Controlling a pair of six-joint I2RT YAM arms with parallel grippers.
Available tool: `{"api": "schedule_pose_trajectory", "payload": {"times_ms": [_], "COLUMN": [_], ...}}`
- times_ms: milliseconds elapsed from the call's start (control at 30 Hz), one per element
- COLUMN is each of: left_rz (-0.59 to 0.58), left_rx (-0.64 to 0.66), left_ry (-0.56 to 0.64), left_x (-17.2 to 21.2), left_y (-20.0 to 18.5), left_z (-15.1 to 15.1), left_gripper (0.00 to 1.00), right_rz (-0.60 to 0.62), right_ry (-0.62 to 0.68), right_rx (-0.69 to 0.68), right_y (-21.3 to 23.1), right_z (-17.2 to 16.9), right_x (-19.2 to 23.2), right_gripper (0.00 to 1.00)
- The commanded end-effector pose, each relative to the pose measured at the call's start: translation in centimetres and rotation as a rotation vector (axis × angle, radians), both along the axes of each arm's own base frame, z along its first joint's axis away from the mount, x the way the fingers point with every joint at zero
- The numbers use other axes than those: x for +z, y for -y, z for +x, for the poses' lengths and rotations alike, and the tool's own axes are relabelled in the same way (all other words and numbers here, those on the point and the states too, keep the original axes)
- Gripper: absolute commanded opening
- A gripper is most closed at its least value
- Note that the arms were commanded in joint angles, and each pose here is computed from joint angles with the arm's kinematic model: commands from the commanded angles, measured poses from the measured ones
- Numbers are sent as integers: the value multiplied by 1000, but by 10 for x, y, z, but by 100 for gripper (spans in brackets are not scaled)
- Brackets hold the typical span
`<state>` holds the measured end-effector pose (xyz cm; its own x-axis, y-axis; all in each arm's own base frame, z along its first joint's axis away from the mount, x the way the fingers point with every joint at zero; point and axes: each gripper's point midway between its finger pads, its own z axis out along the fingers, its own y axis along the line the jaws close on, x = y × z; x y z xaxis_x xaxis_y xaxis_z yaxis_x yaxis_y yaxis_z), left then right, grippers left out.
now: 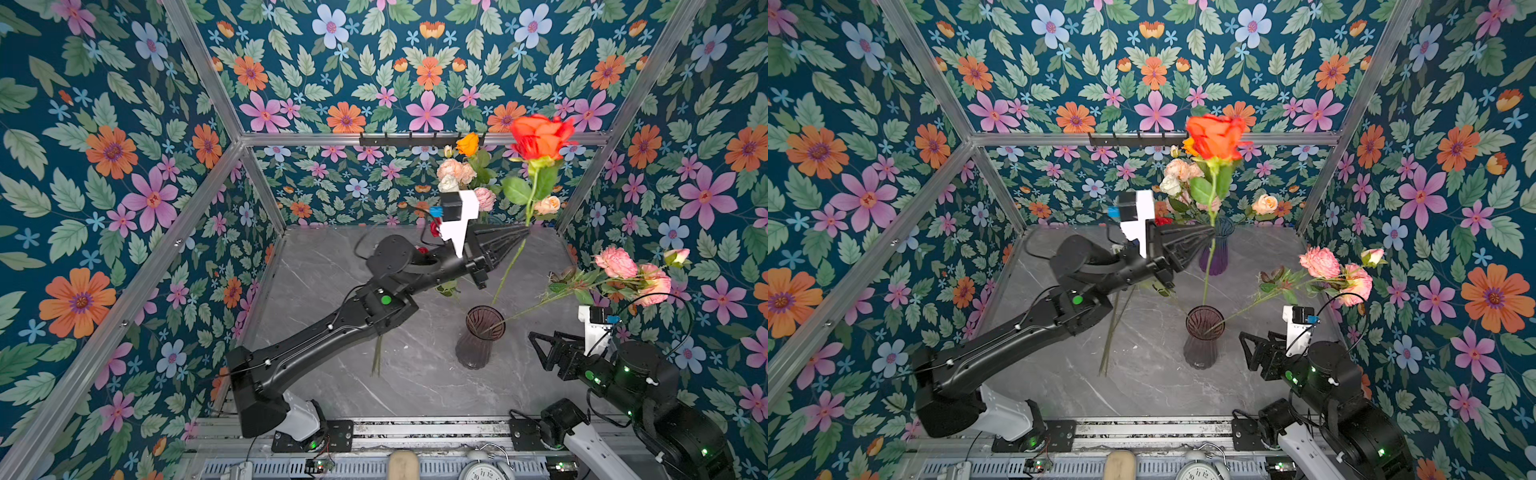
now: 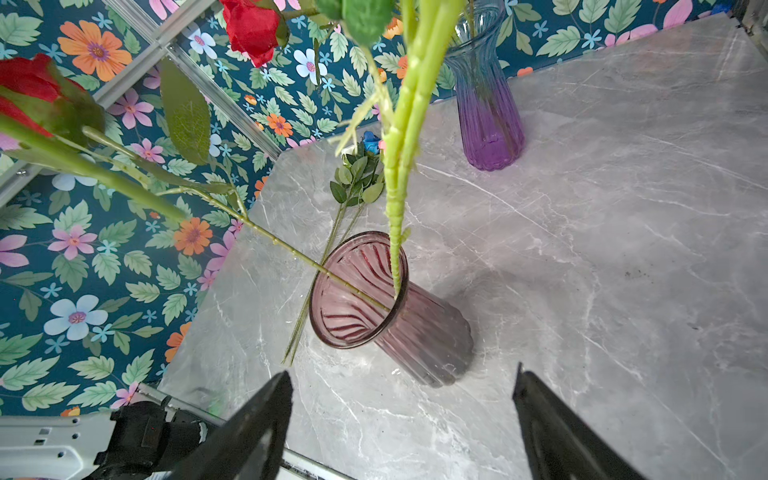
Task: Arrange the flowers into the vase
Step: 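Carry the red rose over the dark red vase and lower its stem in, then open the left gripper and draw it back from the vase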
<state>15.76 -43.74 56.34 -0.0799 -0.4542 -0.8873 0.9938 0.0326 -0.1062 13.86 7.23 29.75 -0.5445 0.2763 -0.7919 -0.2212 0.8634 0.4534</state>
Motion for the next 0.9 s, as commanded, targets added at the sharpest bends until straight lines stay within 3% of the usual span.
{"api": "schedule_pose_trajectory", "payload": {"times_ms": [0, 233, 867], "left_rz": [18, 62, 100], "left_rx": [24, -8, 44], "left_ry": [94, 67, -77], "left_x": [-11, -52, -156], "left_y": [18, 41, 15], "left_z": [3, 6, 7], "left_gripper": [0, 0, 0], "right_rz": [-2, -21, -26], "right_ry": [12, 26, -4], "right_rx": [-15, -19, 5], "right_y": [4, 7, -2], "right_z": [-1, -2, 6], "right_x": [3, 5, -7], "right_gripper": [85, 85, 85]}}
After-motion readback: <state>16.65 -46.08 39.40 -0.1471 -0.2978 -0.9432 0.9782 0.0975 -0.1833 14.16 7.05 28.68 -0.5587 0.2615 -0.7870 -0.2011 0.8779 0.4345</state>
